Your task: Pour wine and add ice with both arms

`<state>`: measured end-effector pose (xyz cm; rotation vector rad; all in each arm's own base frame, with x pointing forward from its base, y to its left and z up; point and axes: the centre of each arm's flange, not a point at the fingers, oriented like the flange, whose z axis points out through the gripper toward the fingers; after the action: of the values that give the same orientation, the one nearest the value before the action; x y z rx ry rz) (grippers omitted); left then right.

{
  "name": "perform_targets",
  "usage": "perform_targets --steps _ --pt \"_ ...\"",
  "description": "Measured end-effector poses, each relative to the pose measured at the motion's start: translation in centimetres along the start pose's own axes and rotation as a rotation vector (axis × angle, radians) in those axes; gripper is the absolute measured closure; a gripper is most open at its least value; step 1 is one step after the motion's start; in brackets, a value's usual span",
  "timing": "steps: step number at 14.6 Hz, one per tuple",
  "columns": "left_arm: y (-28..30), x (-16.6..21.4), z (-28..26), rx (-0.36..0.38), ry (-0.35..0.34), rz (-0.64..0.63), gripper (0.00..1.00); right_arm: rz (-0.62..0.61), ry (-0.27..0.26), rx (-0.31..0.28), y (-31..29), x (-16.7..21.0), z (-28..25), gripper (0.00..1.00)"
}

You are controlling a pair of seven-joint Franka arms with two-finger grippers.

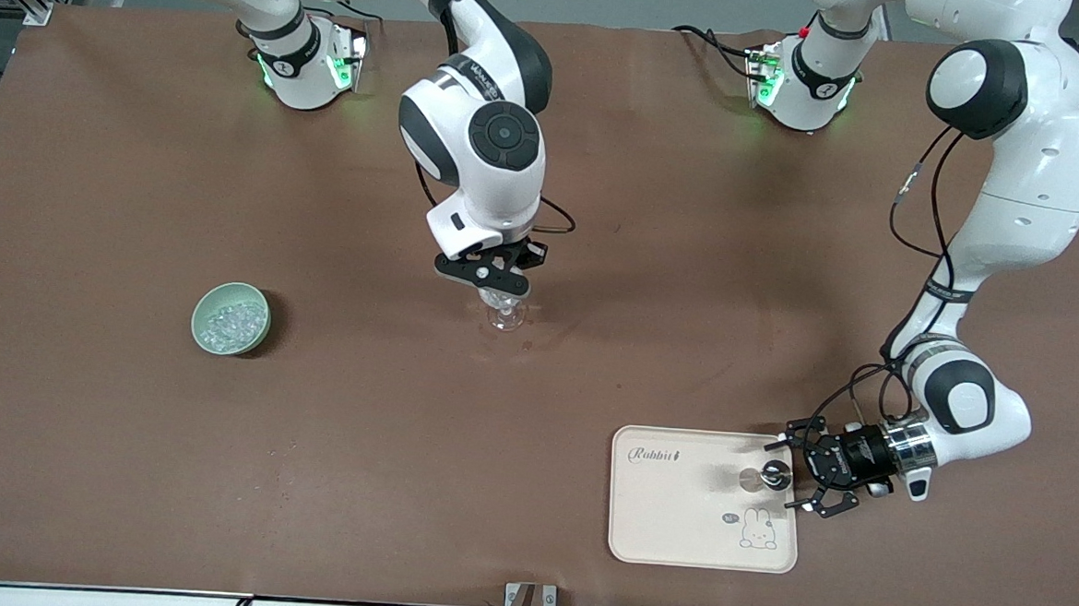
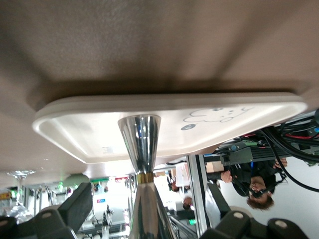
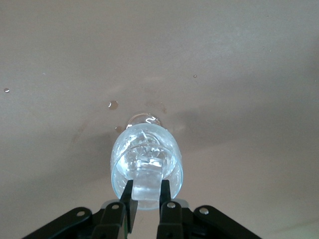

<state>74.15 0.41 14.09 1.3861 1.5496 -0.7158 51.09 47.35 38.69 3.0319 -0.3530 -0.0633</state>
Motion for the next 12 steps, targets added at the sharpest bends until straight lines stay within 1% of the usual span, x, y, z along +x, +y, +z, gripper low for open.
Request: perform_targets --steps 3,4,5,6,7,8,9,10,11,12 --pt "0.8 -1.7 -1.5 0.061 0.104 0.026 0.00 0.000 0.000 -0.001 0.0 0.0 0.1 0.78" --pt "1.0 -2.5 -1.9 0.073 0.131 0.029 0.00 0.000 0.000 -0.001 0.0 0.0 0.1 0.73" --pt "1.3 -3.3 -2.3 0.082 0.153 0.033 0.00 0.000 0.000 -0.001 0.0 0.0 0.1 0.66" --pt "1.6 -4.1 -2.6 0.089 0.173 0.038 0.00 0.000 0.000 -0.001 0.0 0.0 0.1 0.66" --pt "1.8 -4.9 -2.9 0.095 0.191 0.041 0.00 0.000 0.000 -0.001 0.0 0.0 0.1 0.61" --pt "1.9 -5.5 -3.0 0.105 0.206 0.045 0.00 0.000 0.000 -0.001 0.0 0.0 0.1 0.53" --pt "1.9 -6.0 -3.1 0.121 0.216 0.049 0.00 0.000 -0.001 -0.001 0.0 0.0 0.1 0.48" --pt "1.9 -6.6 -3.2 0.140 0.229 0.053 0.00 0.001 0.000 -0.002 0.0 0.1 0.1 0.47" --pt "1.9 -7.2 -3.4 0.151 0.241 0.062 0.00 0.004 0.003 -0.001 0.1 0.3 0.0 0.41" --pt "2.0 -8.0 -3.6 0.166 0.256 0.079 0.00 0.010 0.009 0.003 0.4 0.7 -0.4 0.30"
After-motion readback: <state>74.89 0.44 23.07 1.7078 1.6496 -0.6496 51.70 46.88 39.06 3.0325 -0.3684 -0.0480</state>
